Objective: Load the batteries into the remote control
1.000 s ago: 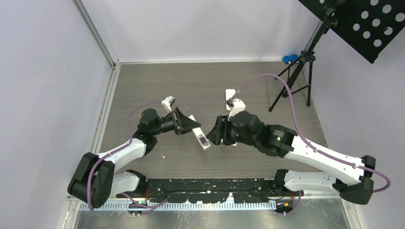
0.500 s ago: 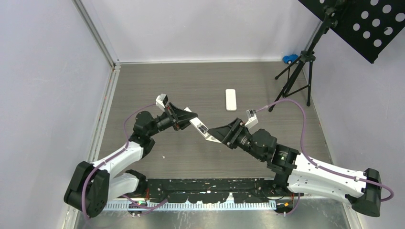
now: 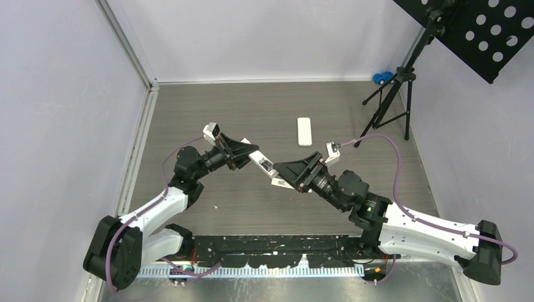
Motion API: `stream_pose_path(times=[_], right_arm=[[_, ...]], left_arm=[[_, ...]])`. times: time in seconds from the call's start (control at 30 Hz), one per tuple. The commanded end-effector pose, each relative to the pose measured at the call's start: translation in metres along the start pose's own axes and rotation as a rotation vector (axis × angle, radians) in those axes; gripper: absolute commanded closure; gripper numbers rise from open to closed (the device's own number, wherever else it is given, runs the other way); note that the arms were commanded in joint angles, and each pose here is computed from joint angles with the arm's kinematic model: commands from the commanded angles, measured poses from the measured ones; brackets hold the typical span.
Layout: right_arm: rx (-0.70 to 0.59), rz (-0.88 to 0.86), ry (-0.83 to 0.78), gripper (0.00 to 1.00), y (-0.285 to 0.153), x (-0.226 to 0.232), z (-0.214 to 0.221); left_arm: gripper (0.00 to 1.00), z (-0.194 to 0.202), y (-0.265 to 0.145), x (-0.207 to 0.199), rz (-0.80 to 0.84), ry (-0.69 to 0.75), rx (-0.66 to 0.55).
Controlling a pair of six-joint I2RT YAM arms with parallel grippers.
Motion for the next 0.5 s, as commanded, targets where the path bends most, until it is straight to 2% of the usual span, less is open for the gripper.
stream_pose_path(times=[0.0,0.13,0.47], right_arm=[[-0.055,-0.061,0.06,0.34,0.002,0.013,-0.007],[-0.063,-0.061,0.065,0.35,0.004,0.013,-0.007],[-0.075,-0.06,0.056,0.52,0.013,0.011,-0.007]], left_arm=[[1.0,0.002,-0.001,-0.034,0.111,0.06,-0.004],[1.0,0.003,-0.002,-0.035,0.115,0.062,0.0],[1.0,0.005,-0.002,-0.038,0.122,0.067,0.009]])
Point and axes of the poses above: each gripper's point midway between its finger pads, its own y axis out along the fingers, its own x axis along the line the jaws close on, z = x × y, the point moved 4 cm from there along -y, back along the fingers, and after that the axes turned 4 degrees about y, right-handed, at the moved point
